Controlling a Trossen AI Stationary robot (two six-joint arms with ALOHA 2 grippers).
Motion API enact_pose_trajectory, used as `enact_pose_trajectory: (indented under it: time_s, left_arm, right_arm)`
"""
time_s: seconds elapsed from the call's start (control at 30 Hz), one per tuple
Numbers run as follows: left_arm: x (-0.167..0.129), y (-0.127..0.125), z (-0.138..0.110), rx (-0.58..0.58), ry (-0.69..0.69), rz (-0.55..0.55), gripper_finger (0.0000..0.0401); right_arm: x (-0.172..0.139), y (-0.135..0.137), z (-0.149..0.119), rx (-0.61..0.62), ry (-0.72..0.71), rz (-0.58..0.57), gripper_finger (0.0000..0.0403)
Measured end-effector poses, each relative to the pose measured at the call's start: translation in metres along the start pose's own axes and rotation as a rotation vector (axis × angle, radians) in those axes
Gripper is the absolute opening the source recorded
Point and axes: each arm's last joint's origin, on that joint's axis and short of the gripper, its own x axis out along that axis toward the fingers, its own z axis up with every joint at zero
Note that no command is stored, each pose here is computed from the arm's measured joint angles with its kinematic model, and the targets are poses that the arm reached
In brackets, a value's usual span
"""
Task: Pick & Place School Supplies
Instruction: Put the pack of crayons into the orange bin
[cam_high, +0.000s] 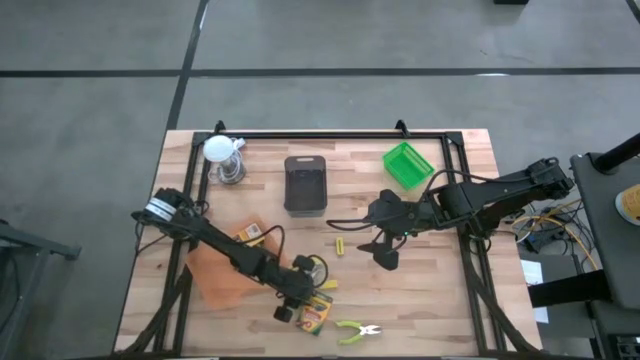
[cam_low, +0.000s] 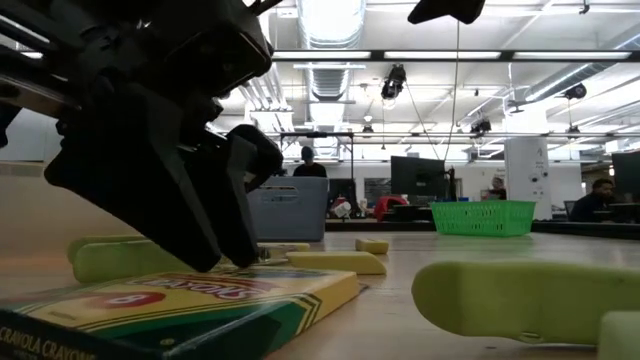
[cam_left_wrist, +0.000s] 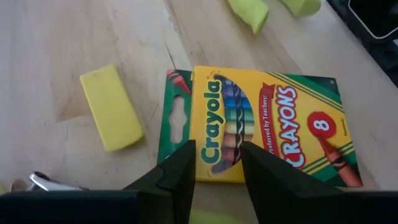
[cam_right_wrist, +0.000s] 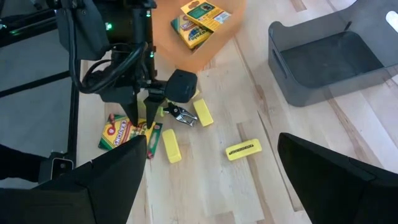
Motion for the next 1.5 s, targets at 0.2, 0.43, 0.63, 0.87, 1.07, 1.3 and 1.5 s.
enact_pose_trajectory:
  time_s: [0.2,0.43,0.63,0.87,1.07,1.3,1.5]
  left_arm:
    - [-0.001,-0.008,-0.008,-0.053,0.085,-0.047,0.0135]
    - [-0.007,-0.02,-0.024,-0.287,0.285,-0.118,0.0135]
    - [-0.024,-0.025,-0.031,-0.432,0.425,-0.103,0.0135]
    - [-0.05,-0.027,-0.028,-0.578,0.503,-0.08,0.0135]
    - [-0.068,-0.028,-0.022,-0.671,0.495,-0.063,0.0136]
    - [-0.078,-0.029,-0.012,-0.621,0.385,-0.072,0.0136]
    - [-0.077,-0.029,-0.008,-0.553,0.329,-0.07,0.0136]
  right_arm:
    - [0.0,0.0,0.0,0.0,0.0,0.0,0.0354]
    - [0.0,0.0,0.0,-0.001,0.0,0.0,0.0354]
    - [0.0,0.0,0.0,0.0,0.0,0.0,0.0354]
    - [0.0,0.0,0.0,0.0,0.0,0.0,0.0354]
    - [0.0,0.0,0.0,-0.001,0.0,0.001,0.0354]
    - [0.0,0.0,0.0,0.0,0.0,0.0,0.0354]
    - [0.0,0.0,0.0,0.0,0.0,0.001,0.0354]
